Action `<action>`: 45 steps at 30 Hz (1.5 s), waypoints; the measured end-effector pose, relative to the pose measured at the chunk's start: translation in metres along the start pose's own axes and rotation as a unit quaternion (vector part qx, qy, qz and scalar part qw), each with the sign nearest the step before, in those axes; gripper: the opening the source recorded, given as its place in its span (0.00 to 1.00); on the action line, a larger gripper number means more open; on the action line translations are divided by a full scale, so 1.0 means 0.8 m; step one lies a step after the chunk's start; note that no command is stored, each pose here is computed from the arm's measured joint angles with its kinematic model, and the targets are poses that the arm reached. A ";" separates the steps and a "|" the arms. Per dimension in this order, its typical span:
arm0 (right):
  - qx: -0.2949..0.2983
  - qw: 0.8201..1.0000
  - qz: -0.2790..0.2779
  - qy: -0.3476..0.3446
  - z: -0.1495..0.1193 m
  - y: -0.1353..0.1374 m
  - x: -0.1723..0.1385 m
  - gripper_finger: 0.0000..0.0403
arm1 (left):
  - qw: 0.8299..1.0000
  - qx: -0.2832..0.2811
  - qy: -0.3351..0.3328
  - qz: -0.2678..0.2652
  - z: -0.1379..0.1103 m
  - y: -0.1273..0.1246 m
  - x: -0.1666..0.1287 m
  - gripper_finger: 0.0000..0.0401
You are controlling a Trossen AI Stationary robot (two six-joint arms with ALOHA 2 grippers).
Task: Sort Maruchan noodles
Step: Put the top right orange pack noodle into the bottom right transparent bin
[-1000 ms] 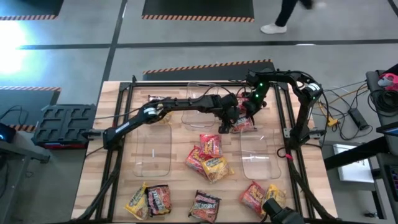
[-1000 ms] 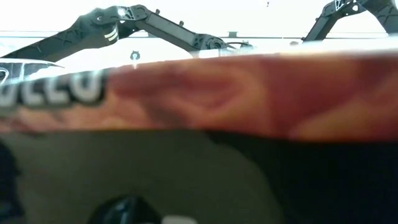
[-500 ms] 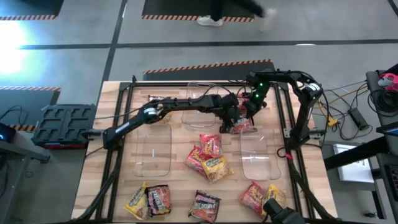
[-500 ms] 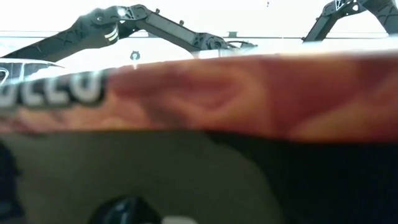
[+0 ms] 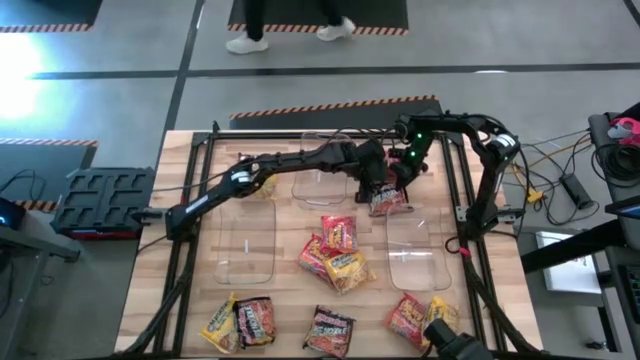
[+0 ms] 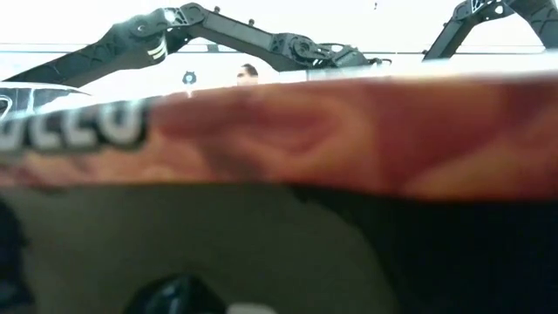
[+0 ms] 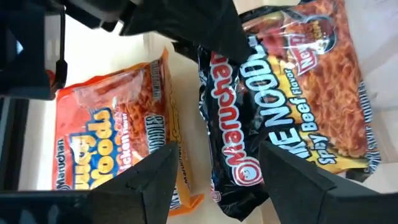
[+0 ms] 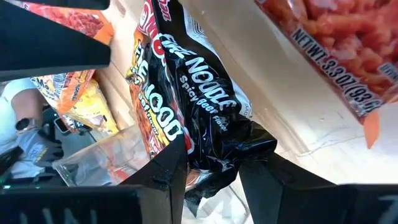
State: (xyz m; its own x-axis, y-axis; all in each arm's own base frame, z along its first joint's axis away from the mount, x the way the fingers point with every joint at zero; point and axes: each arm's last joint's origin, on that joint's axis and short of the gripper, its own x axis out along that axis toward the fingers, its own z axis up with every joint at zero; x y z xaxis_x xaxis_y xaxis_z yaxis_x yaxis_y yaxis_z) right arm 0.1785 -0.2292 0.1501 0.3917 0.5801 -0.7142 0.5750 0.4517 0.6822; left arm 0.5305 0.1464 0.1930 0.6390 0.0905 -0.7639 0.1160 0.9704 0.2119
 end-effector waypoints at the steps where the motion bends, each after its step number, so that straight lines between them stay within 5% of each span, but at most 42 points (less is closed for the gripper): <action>1: -0.004 1.000 -0.002 -0.003 0.000 0.002 -0.002 0.28 | 1.000 -0.001 -0.001 0.000 0.001 0.002 -0.001 0.51; 18: -0.061 0.989 -0.108 -0.076 -0.017 0.042 -0.065 0.28 | 0.999 -0.004 -0.030 0.015 0.016 0.017 -0.036 0.51; 31: -0.128 0.948 -0.239 -0.164 -0.052 0.097 -0.124 0.28 | 0.997 -0.064 -0.024 0.036 -0.005 0.062 -0.051 0.51; 37: -0.155 0.932 -0.244 -0.218 -0.082 0.126 -0.144 0.28 | 0.992 -0.105 -0.071 -0.004 -0.008 0.093 -0.085 0.51; 45: -0.190 0.937 -0.179 -0.234 -0.123 0.154 -0.136 0.28 | 0.984 -0.133 -0.111 -0.033 -0.014 0.124 -0.127 0.51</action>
State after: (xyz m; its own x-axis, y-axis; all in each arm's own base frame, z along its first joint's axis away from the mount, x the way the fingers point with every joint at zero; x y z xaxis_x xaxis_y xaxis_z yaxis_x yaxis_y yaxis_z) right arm 0.1359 -0.1701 0.3276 0.5456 0.0257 -0.8377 0.4667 0.8209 0.3292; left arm 0.4688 0.2356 0.2849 0.7909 0.0035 -0.6119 -0.0221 0.9995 -0.0228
